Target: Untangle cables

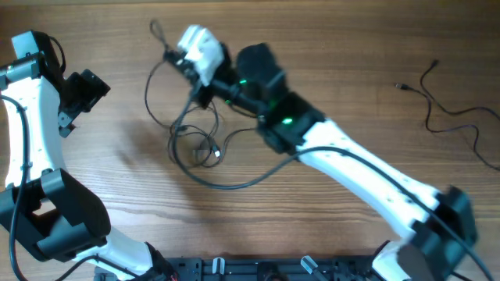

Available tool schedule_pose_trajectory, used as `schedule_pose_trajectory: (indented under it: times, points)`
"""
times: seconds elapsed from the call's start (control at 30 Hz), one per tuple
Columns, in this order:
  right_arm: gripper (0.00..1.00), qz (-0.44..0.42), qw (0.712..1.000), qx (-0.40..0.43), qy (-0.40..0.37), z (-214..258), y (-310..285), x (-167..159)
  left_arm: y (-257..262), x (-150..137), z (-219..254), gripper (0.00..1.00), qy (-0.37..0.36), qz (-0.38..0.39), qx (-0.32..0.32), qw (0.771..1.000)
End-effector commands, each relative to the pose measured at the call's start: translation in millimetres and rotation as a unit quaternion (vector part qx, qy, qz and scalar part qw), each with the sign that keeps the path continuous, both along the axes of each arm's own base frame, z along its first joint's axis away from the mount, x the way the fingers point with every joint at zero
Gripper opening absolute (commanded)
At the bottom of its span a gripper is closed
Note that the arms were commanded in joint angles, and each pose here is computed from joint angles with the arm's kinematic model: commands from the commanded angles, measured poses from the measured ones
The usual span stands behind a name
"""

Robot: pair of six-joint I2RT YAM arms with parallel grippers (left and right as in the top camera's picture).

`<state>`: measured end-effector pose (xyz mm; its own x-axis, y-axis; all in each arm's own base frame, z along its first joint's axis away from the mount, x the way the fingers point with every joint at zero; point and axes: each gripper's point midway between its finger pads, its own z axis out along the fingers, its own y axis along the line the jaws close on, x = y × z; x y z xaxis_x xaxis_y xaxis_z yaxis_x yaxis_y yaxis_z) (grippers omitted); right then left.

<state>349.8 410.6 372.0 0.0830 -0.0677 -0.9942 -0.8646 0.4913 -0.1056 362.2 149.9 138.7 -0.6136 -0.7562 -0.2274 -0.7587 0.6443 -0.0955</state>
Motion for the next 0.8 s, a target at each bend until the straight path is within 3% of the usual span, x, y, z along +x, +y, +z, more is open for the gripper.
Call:
schedule_pose_trajectory:
  times: [0.0,0.1,0.2,0.43,0.53,0.6,0.77]
  points:
    - [0.04,-0.002,0.999,0.037,-0.032,65,-34,-29,-1,-2,-2,1.0,0.001,0.005,-0.006,1.0]
    - [0.04,-0.029,0.999,0.033,-0.003,74,-57,-37,-1,-2,-2,1.0,0.001,0.005,-0.006,1.0]
    - [0.04,-0.098,0.995,0.033,-0.005,80,-78,-26,-1,-2,-2,1.0,0.001,0.005,-0.006,1.0]
    - [0.04,-0.109,0.986,0.079,-0.101,133,-93,-37,-1,-2,-2,1.0,0.001,0.005,-0.006,1.0]
    - [0.04,-0.138,0.989,0.012,-0.06,94,-95,-24,-1,-2,-2,1.0,0.001,0.005,-0.006,1.0]
    - [0.04,-0.209,0.976,-0.061,-0.01,51,-113,-5,-1,-2,-2,1.0,0.001,0.005,-0.006,1.0]
    - [0.04,-0.323,0.923,-0.2,-0.058,23,-158,23,-1,-2,-2,1.0,0.001,0.005,-0.006,1.0]
